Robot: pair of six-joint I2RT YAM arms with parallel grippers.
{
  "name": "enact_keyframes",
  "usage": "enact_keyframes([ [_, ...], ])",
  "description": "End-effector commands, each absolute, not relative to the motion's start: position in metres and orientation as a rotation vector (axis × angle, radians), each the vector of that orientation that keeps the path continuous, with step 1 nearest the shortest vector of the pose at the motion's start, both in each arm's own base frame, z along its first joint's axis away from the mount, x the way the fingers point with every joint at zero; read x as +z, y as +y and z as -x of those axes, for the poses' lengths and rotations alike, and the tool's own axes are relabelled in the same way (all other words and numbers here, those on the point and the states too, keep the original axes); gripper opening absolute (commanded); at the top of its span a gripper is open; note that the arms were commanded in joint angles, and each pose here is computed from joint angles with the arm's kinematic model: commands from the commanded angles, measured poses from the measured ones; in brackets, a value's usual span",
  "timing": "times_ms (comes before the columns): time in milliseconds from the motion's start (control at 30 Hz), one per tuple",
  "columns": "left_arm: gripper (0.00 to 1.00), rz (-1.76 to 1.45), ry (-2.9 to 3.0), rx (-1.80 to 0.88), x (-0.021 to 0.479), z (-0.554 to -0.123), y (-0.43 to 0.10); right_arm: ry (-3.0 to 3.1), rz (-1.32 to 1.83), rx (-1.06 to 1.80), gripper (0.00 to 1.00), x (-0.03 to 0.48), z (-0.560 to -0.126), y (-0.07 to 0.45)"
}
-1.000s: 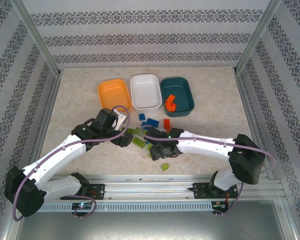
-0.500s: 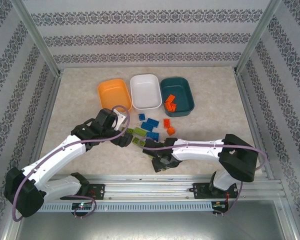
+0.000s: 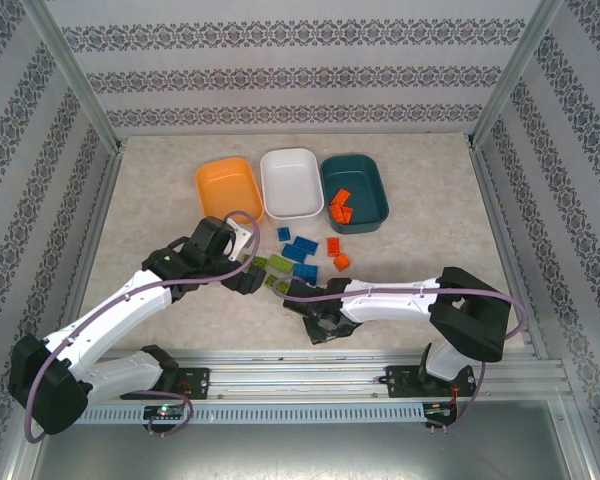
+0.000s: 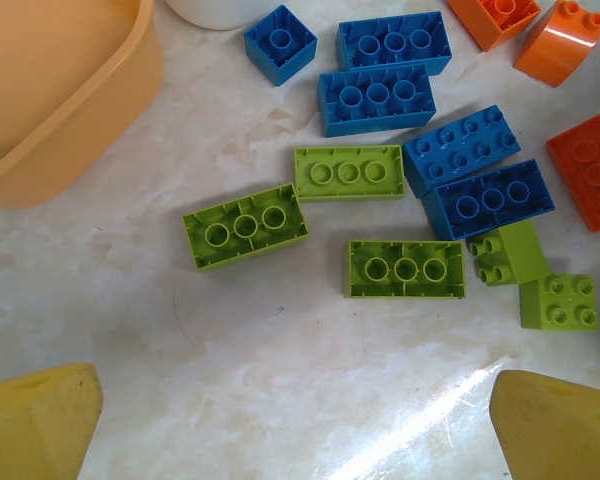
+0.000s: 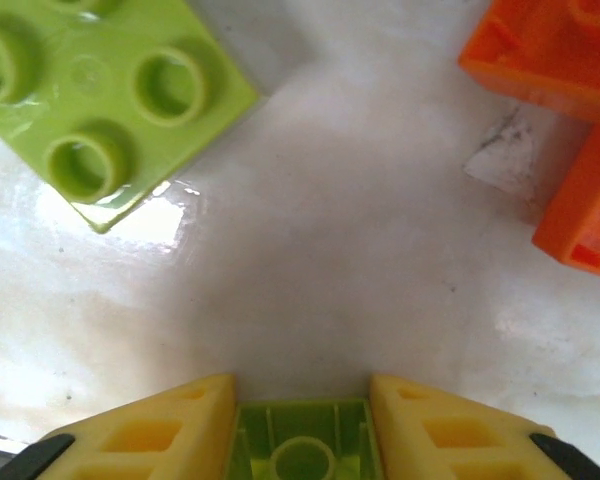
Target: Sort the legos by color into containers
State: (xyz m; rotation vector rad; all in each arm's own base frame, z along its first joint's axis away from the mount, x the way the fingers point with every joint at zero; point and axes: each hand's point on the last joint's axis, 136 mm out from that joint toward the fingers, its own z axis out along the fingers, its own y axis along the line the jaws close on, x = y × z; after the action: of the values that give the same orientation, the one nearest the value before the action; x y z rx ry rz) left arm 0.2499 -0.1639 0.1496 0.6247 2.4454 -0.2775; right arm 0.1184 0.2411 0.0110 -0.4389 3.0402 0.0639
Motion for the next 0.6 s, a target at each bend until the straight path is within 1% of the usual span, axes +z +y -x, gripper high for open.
enact_keyframes([
  [0,1.00,-0.655,2.443,-0.272,0.154,-0.246,-0.166,3.050,0.432,0.031,0.33,0.007,-0.113,0.233],
  [100,1.00,-0.654,2.445,-0.271,0.154,-0.246,-0.166,3.034,0.420,0.026,0.31,0.012,-0.115,0.230],
  [300,1.00,-0.651,2.442,-0.266,0.155,-0.247,-0.165,2.997,0.422,0.052,0.31,0.027,-0.126,0.234],
  [467,1.00,-0.632,2.430,-0.238,0.160,-0.249,-0.161,2.942,0.391,0.177,0.31,0.057,-0.160,0.246],
  [567,1.00,-0.572,2.389,-0.135,0.170,-0.255,-0.145,2.884,0.355,0.293,0.30,0.084,-0.192,0.258],
])
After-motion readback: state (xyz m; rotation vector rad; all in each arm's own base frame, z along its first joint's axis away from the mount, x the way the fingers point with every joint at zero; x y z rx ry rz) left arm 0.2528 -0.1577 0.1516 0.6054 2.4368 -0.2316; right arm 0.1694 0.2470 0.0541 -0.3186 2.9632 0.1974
